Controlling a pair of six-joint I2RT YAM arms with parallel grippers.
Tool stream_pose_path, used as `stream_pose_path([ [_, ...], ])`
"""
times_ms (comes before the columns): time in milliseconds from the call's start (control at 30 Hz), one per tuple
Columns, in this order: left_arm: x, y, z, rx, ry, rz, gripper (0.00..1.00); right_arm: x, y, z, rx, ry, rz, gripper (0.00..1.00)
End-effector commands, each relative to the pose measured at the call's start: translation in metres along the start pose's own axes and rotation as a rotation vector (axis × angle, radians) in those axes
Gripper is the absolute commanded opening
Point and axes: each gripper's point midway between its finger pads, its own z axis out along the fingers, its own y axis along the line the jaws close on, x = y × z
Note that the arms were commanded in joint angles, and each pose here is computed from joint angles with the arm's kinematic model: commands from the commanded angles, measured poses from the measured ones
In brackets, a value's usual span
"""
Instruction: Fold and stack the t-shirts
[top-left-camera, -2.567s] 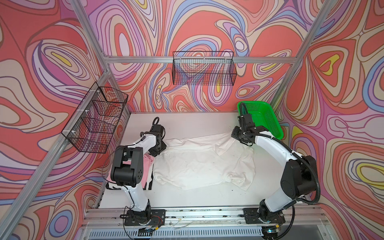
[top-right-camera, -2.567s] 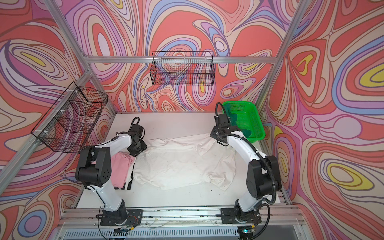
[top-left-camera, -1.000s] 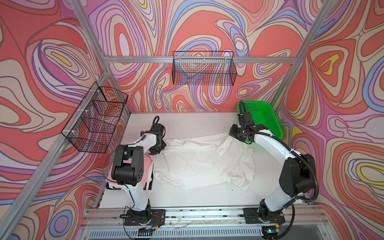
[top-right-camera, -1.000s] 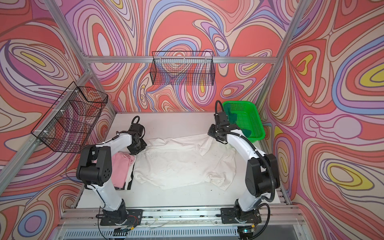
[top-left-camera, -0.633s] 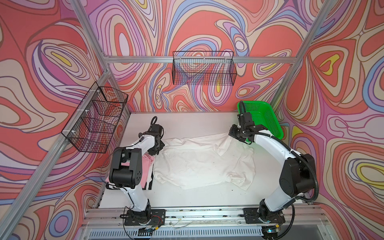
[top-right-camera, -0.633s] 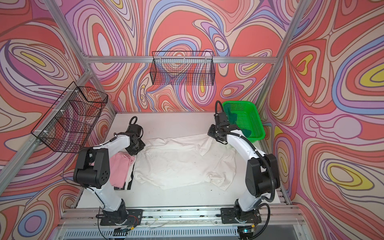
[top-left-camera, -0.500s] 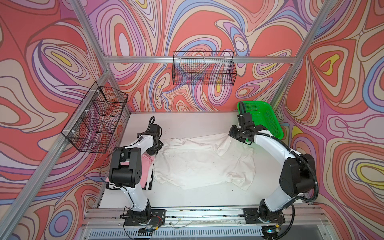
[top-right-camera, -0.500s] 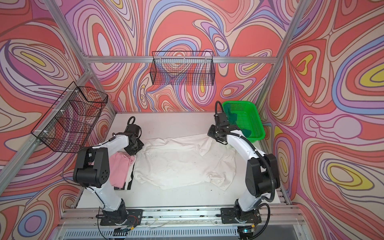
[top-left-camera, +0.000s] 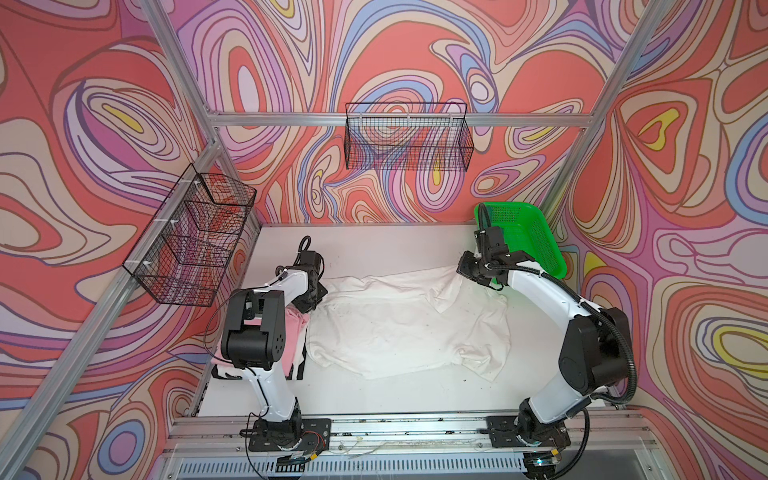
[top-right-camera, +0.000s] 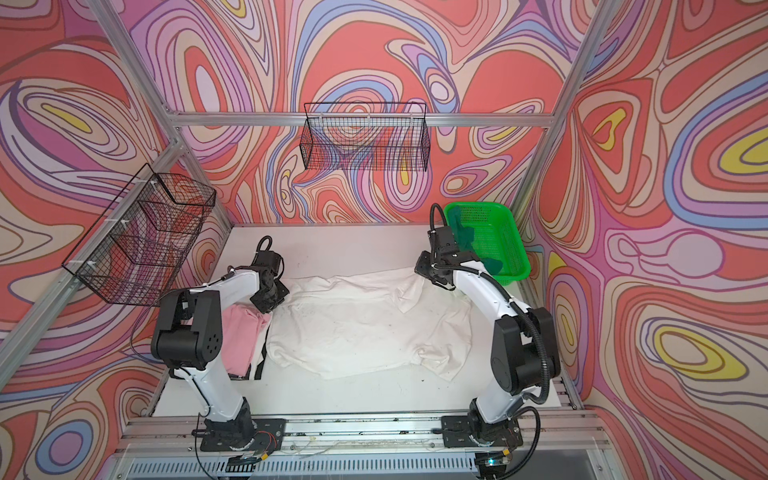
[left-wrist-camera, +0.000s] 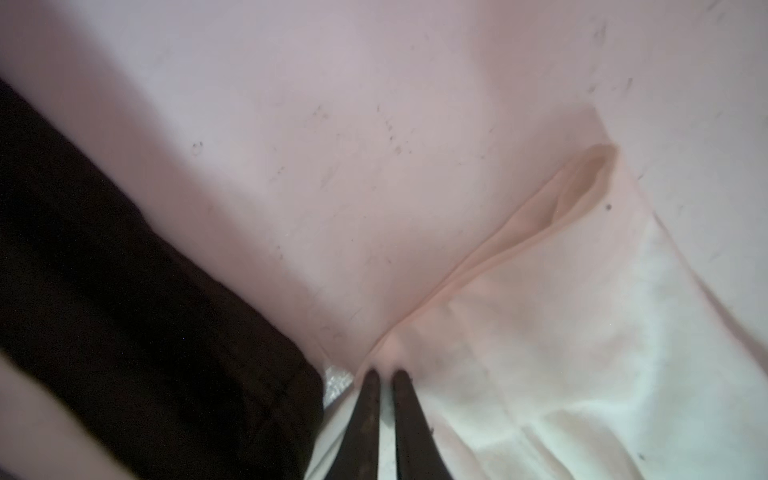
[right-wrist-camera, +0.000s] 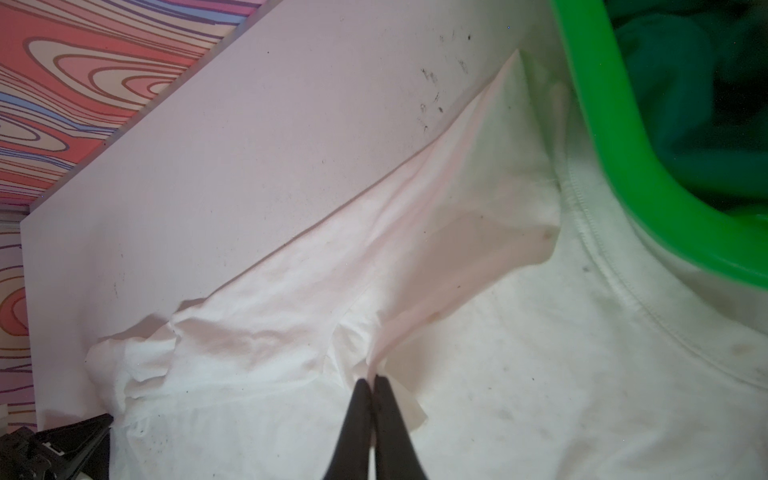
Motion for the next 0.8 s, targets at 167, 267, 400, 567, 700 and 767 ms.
stream_pose_path([
  [167, -0.011, 0.007, -0.009, -0.038, -0.036, 0.001, 0.0, -0.002, 0.005, -0.008, -0.021, -0.021, -0.017, 0.0],
  [267, -0.013, 0.006, -0.016, -0.022, -0.042, 0.0, 0.0, -0.007, 0.008, -0.011, -0.023, -0.033, -0.02, 0.0],
  [400, -0.018, 0.003, -0.026, -0.009, -0.059, 0.001, 0.0, -0.017, 0.012, -0.016, -0.017, -0.054, -0.027, 0.0],
  [567, -0.025, -0.002, -0.036, 0.001, -0.071, 0.012, 0.0, -0.028, 0.019, -0.022, -0.02, -0.08, -0.031, 0.0],
  [700, -0.029, -0.004, -0.041, -0.001, -0.079, 0.026, 0.0, -0.036, 0.022, -0.024, -0.019, -0.099, -0.029, 0.0],
  [767, -0.031, -0.003, -0.041, -0.024, -0.074, 0.039, 0.0, -0.038, 0.023, -0.022, -0.016, -0.097, -0.031, 0.0],
])
